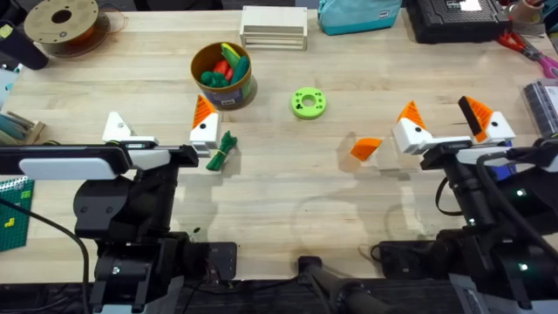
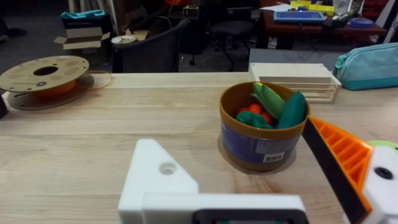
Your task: Pick up the gripper from the table and insert it into the empty holder that is missing its gripper. Then pick up a screw, insert it into the mounting hole, and use the screwdriver to tighten it. Finally, clean up the table by picking up the vegetable and placing it into the bucket.
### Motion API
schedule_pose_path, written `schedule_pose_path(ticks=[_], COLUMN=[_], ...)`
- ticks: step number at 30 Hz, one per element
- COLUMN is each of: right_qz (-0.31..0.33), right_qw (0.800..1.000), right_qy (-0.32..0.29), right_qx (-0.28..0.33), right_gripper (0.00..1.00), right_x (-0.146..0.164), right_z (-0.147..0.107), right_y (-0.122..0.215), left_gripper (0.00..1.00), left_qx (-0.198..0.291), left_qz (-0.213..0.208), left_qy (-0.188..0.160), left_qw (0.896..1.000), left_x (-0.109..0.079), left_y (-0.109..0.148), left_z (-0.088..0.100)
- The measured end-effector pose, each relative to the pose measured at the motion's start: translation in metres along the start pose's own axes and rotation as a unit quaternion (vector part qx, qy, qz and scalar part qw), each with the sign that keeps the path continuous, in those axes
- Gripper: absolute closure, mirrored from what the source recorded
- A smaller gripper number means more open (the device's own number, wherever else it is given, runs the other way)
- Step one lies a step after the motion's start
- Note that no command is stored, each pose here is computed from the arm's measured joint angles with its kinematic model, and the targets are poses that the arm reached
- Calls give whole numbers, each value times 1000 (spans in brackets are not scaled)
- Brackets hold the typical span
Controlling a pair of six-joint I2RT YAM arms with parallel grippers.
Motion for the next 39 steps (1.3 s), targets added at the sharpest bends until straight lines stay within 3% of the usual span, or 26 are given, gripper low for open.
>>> schedule_pose_path(ticks=[12,16,19,22,25,30,34,39], right_qz=[-6,4,23,39,51,74,83,85], right_qw=[1000,1000,999,995,990,977,970,968], right_qy=[5,10,6,-2,-5,-1,0,-1], right_qx=[-18,-1,48,91,128,200,229,238], right_gripper=[12,12,12,12,12,12,12,12], right_x=[-3,0,4,2,-4,-11,-14,-14], right_z=[9,4,-3,12,38,67,77,77], right_y=[0,1,8,23,41,65,67,67], left_gripper=[14,14,14,14,14,14,14,14], left_qx=[0,36,69,112,177,312,359,403], left_qz=[0,6,5,0,-2,-25,-49,-50], left_qy=[0,2,2,4,8,-7,-8,4], left_qw=[1000,999,998,994,984,950,932,914], left_x=[0,0,-5,-17,-28,-45,-55,-55], left_y=[0,4,12,24,38,50,38,29], left_z=[0,-7,4,25,42,43,42,26])
Point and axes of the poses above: each hand's point on the last joint's axis, 136 mm out from that joint toward the fingers, its own y axis back along the fingers, its own x axis along the line the jaws close on, z = x × y, the point moved 1 cm from there along y, back along the fingers, and after that the axes turned 15 degrees about y, right-handed, at the moved point
